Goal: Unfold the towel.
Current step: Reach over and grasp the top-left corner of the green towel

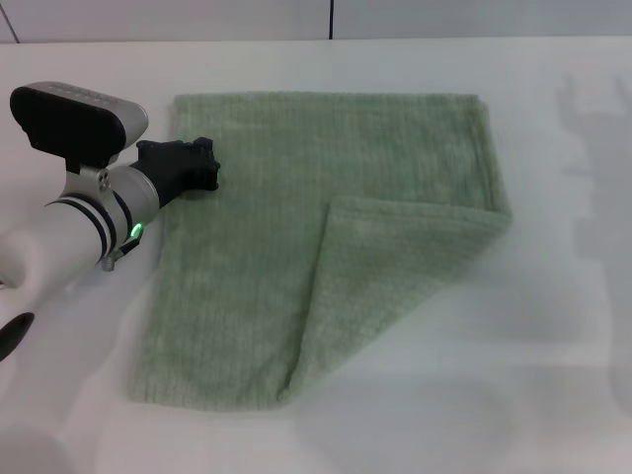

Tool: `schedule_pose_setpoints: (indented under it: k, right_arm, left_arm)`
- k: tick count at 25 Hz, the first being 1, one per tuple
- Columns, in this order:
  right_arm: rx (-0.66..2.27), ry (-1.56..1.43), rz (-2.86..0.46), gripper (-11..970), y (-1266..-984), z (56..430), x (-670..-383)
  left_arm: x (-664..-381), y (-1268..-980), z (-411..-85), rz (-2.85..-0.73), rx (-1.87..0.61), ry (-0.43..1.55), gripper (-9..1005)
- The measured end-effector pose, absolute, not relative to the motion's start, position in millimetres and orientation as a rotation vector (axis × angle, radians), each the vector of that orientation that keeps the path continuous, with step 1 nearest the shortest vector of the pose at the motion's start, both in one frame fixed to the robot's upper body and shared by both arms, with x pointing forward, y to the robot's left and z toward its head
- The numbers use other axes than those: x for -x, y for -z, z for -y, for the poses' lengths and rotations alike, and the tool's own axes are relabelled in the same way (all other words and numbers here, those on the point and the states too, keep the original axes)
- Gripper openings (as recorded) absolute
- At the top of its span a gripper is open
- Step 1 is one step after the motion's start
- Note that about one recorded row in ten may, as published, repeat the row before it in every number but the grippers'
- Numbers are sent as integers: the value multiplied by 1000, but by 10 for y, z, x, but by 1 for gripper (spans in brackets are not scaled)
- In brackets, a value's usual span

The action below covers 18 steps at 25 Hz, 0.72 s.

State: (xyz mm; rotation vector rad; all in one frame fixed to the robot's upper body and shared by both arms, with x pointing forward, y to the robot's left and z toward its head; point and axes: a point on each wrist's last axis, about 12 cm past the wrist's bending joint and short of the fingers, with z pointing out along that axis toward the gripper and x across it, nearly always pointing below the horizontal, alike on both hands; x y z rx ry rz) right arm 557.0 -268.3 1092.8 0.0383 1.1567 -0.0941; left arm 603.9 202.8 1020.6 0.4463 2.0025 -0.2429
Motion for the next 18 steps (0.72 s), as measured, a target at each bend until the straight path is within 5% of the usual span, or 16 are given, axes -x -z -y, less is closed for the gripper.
schedule_pose_setpoints:
  k: [10,18]
  right_arm:
    - [-41,-26,-1285,650,-10964,2466,-5736]
    - [127,-242,-1600,650,-11315,2054,-6069]
  left_arm:
    - [-6023,-10191,-2036,-2007,-447,240,-2]
    - [-6022,-10194,-2030,-2005,-448,242,-2]
